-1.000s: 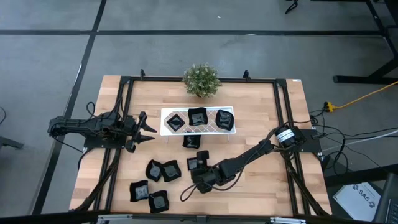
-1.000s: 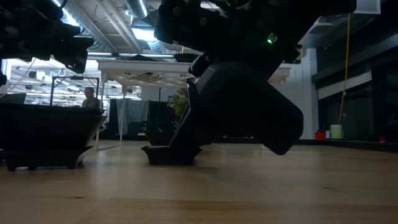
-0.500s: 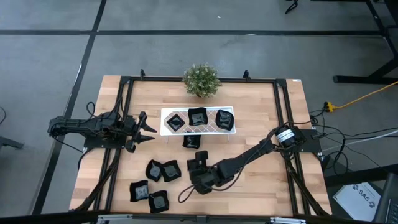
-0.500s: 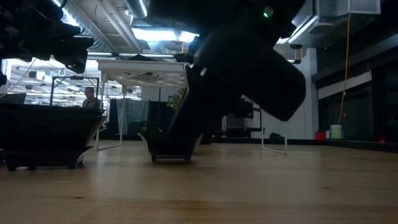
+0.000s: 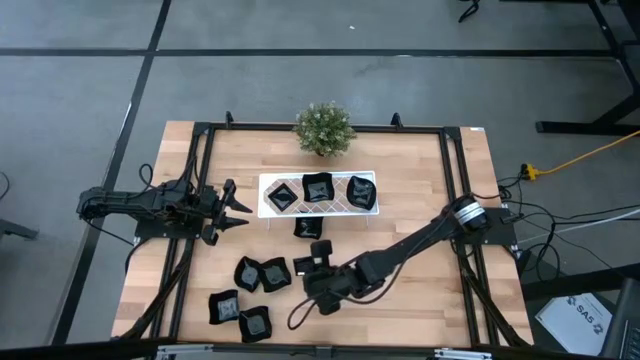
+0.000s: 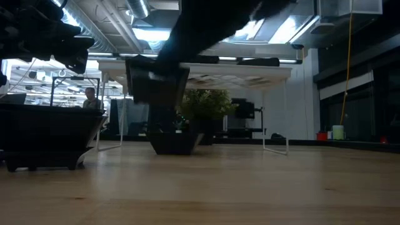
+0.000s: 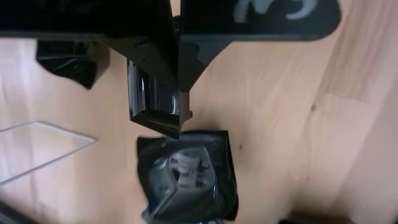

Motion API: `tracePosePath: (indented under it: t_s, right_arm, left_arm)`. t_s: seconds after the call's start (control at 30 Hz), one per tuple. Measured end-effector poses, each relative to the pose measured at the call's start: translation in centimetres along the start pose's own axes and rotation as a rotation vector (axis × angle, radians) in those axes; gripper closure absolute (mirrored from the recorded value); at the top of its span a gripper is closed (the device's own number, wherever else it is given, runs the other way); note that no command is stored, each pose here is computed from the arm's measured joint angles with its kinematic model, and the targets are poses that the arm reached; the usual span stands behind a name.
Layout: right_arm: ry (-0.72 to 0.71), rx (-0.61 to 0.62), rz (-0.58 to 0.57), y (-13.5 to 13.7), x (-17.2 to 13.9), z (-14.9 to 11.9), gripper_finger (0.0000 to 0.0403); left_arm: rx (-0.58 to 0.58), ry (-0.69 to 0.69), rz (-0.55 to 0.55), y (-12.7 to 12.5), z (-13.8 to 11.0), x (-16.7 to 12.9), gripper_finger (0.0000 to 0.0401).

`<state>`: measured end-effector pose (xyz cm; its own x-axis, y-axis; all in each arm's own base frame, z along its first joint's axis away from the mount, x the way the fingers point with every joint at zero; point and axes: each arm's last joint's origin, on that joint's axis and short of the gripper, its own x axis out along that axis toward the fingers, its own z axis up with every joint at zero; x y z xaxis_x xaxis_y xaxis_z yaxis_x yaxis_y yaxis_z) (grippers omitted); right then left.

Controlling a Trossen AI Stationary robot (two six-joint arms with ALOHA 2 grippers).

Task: Pick & Place Mini shaped plates
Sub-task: Stack the black square plate on top of the black square plate on the shelf

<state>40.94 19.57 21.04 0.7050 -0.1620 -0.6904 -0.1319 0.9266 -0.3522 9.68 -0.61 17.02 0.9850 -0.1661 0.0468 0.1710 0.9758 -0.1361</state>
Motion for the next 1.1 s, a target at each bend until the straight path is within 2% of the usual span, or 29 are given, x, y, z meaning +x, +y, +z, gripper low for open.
tracePosePath:
  t_s: [0.17, 0.33, 0.5, 0.67, 0.83, 0.97, 1.1]
  right_arm:
    - [-0.054, 0.019, -0.006, -1.0, -2.0, 1.1, 0.0402]
    - [-0.134, -0.016, -0.084, -2.2, -3.7, 3.3, 0.0403]
    - [-0.172, -0.126, -0.147, -4.6, -4.7, 5.5, 0.0403]
    - [-0.203, -0.144, -0.198, -7.6, -5.2, 7.0, 0.0403]
    - [-0.133, -0.242, -0.232, -10.3, -4.3, 6.6, 0.0403]
    - [-0.101, -0.289, -0.157, -12.3, -3.3, 5.9, 0.0403]
    - [-0.077, -0.326, -0.16, -13.9, -2.7, 5.5, 0.0403]
  left_arm:
    - [0.0, 0.001, 0.0, 0.0, 0.0, 0.0, 0.0258]
    - [0.0, 0.0, 0.0, 0.0, 0.0, 0.0, 0.0258]
    - [0.0, 0.001, 0.0, 0.0, 0.0, 0.0, 0.0258]
    - [0.0, 0.0, 0.0, 0.0, 0.0, 0.0, 0.0258]
    - [0.0, 0.0, -0.001, 0.0, 0.0, 0.0, 0.0258]
    - [0.0, 0.0, 0.0, 0.0, 0.0, 0.0, 0.0258]
    - [0.0, 0.0, 0.0, 0.0, 0.0, 0.0, 0.0258]
